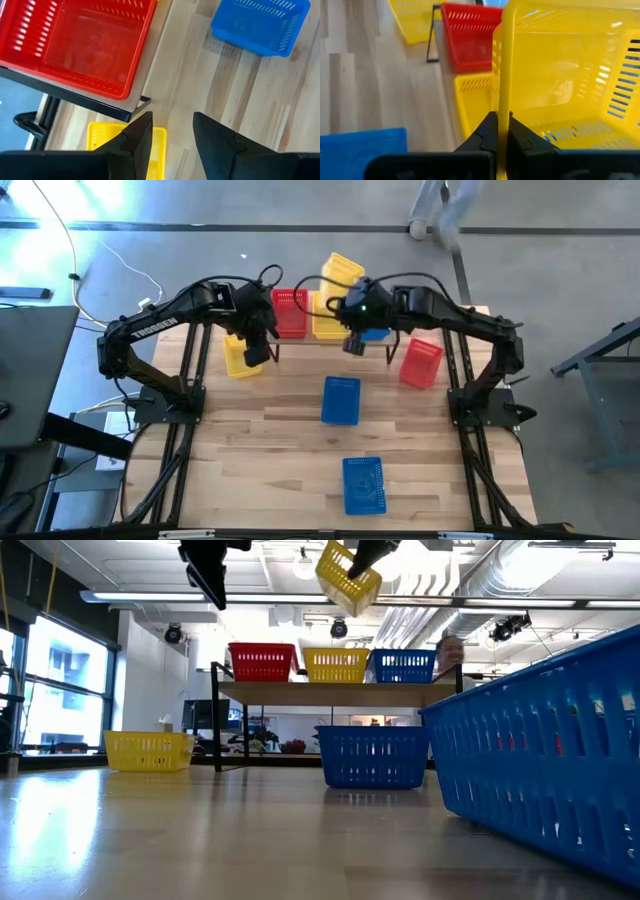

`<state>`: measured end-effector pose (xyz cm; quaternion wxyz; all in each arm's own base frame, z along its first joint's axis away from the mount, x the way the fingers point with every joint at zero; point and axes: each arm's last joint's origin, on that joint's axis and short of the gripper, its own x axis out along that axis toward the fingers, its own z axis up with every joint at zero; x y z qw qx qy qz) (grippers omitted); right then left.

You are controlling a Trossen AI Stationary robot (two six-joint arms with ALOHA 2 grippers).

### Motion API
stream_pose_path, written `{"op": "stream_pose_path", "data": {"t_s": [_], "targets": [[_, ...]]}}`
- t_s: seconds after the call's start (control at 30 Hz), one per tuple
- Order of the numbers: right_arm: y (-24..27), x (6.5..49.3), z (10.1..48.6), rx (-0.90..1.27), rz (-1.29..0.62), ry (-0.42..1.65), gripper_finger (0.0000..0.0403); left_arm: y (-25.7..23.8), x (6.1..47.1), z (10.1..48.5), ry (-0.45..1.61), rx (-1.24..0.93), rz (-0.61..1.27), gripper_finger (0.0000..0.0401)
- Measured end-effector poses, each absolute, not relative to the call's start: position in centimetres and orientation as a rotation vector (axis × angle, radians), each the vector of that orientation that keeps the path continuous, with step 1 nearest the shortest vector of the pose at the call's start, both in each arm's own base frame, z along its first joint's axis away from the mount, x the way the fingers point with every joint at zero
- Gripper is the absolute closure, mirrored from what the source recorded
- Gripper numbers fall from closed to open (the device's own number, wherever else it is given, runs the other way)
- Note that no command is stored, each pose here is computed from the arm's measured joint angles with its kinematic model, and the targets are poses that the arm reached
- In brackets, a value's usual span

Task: Stack baskets on shelf by color
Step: Stack the bottom yellow bin on top of the yellow bin on the shelf

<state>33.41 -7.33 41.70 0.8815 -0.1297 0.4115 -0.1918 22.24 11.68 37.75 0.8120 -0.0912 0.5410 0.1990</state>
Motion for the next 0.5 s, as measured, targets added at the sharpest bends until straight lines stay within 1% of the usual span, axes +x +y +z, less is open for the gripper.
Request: {"op": "stream_pose_path", "data": {"t_s": [0.2, 0.37, 0.5], "targets": [[-9.4, 33.4, 42.1, -0.28, -0.363, 0.8, 0.0403, 11.7, 22.2, 37.8, 1.147, -0.23, 0.448, 0.027], [-9.8, 33.9, 41.1, -0.283, -0.329, 0.851, 0.0403, 11.7, 22.2, 37.8, 1.144, -0.246, 0.459, 0.027], [-9.9, 34.6, 39.6, -0.258, -0.263, 0.922, 0.0403, 11.6, 22.2, 37.7, 1.149, -0.272, 0.474, 0.027]]}}
